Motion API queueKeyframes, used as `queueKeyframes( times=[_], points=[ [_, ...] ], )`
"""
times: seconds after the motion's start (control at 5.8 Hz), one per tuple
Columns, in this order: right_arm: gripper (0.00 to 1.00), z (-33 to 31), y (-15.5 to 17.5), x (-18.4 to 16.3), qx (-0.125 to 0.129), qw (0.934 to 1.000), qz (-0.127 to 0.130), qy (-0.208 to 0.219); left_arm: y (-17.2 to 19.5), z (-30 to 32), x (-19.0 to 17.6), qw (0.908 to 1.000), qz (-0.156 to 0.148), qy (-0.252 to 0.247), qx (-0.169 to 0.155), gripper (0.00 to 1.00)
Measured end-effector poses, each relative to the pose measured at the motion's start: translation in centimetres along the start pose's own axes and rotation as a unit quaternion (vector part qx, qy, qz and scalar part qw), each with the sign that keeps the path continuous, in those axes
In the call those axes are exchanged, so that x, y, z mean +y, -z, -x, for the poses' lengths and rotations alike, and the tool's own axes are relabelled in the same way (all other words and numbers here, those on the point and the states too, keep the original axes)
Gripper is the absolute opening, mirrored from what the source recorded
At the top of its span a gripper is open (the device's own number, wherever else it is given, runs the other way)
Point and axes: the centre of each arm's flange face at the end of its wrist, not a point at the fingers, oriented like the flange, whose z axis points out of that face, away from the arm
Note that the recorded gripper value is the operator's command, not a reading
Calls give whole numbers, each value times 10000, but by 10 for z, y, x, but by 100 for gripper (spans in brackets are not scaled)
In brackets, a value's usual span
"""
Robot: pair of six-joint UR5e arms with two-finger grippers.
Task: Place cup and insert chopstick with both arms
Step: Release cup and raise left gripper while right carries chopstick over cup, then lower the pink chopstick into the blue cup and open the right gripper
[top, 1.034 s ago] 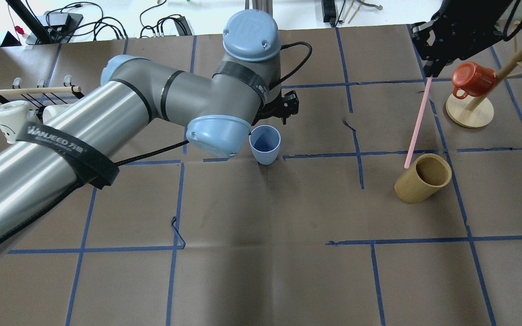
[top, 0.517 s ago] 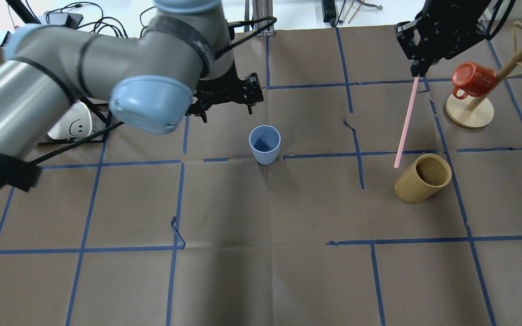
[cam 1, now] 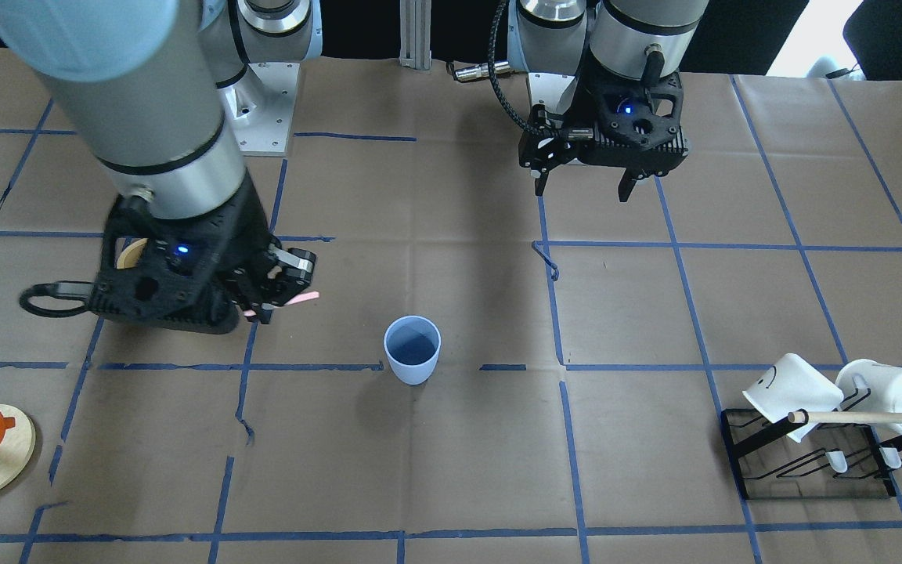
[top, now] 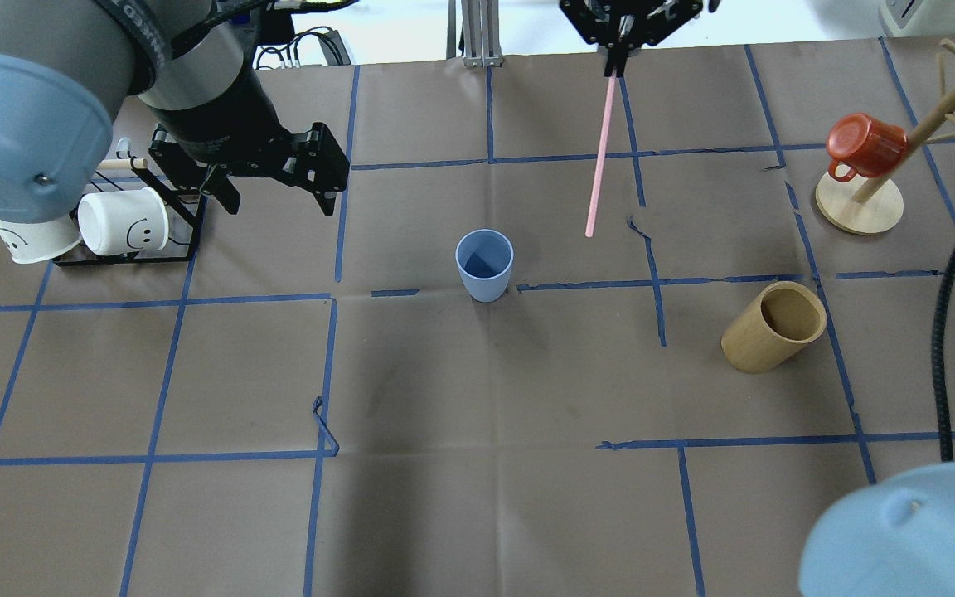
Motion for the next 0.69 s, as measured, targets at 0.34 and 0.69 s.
queueKeyframes(
  times=[0.34, 0.69],
  points=[
    [9, 67, -29, 5, -51, 9998, 32, -187, 1, 13, 8, 10000, 52, 1, 22, 100],
    [9, 87, -67, -5, -20, 9996, 115, -255, 11, 18, 4, 9997, -197, 167, 29, 100]
  ],
)
